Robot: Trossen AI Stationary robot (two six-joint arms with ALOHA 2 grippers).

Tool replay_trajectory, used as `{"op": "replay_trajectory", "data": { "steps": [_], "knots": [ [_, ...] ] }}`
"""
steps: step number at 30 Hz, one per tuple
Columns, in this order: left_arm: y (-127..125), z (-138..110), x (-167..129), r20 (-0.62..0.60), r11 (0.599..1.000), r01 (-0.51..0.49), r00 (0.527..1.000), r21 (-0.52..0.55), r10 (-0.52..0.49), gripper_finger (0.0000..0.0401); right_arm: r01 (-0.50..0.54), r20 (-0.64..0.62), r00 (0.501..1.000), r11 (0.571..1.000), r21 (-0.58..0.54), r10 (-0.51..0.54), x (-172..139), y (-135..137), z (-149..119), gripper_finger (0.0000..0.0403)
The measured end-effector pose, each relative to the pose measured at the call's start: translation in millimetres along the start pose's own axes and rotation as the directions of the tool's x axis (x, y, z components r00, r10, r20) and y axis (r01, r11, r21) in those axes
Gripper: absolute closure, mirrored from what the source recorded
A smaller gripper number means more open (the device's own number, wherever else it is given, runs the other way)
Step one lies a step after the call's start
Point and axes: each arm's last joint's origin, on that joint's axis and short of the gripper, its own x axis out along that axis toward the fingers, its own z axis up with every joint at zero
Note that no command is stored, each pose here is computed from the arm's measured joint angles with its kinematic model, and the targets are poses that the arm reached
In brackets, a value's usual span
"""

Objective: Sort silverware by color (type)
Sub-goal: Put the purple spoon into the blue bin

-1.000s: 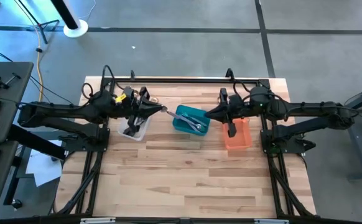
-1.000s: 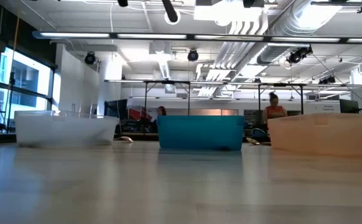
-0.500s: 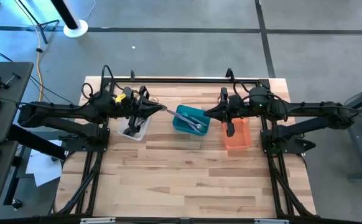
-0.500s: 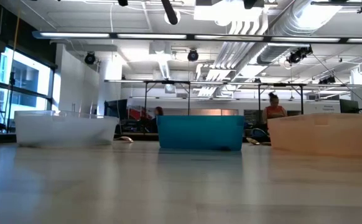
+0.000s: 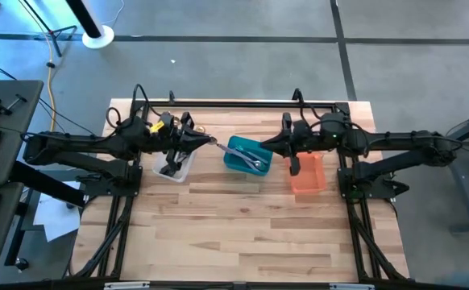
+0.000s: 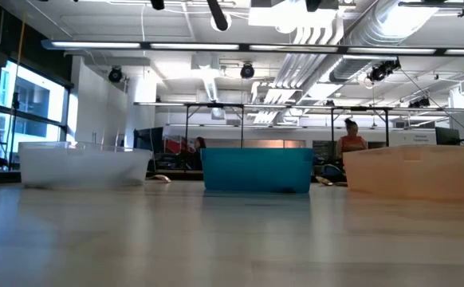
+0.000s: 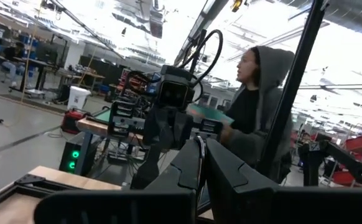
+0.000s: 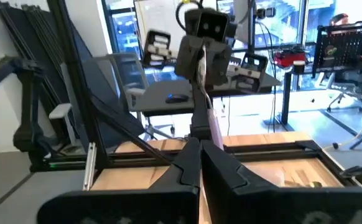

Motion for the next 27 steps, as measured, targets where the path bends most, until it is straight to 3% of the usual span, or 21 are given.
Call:
{"op": "replay_trajectory", "data": {
  "steps": [7, 10, 22, 27],
  "knots": [
    [11.4, -9.2, 6.7, -0.054, 0.994, -0.068, 0.997, -0.087, 0.064, 0.0401, 0.073, -0.108, 0.992, 0.997, 0.019, -0.07, 38.2, -9.6, -5.3, 0.0401],
    [13.8, -13.0, 14.8, -0.101, 0.993, -0.088, 0.992, -0.082, 0.08, 0.0401, 0.112, -0.179, 0.978, 0.993, 0.026, -0.106, 52.2, -16.2, -6.1, 0.0382],
    [17.0, -9.9, 26.4, -0.094, 0.996, -0.084, 0.992, -0.044, 0.079, 0.0401, 0.166, -0.235, 0.959, 0.986, 0.015, -0.157, 67.1, -20.7, 2.0, 0.0193],
    [17.9, -14.0, 29.1, -0.114, 0.996, -0.059, 0.992, -0.067, 0.051, 0.0401, 0.104, -0.264, 0.96, 0.994, 0.04, -0.09, 75.6, -20.9, -7.9, 0.015]
  ]
}}
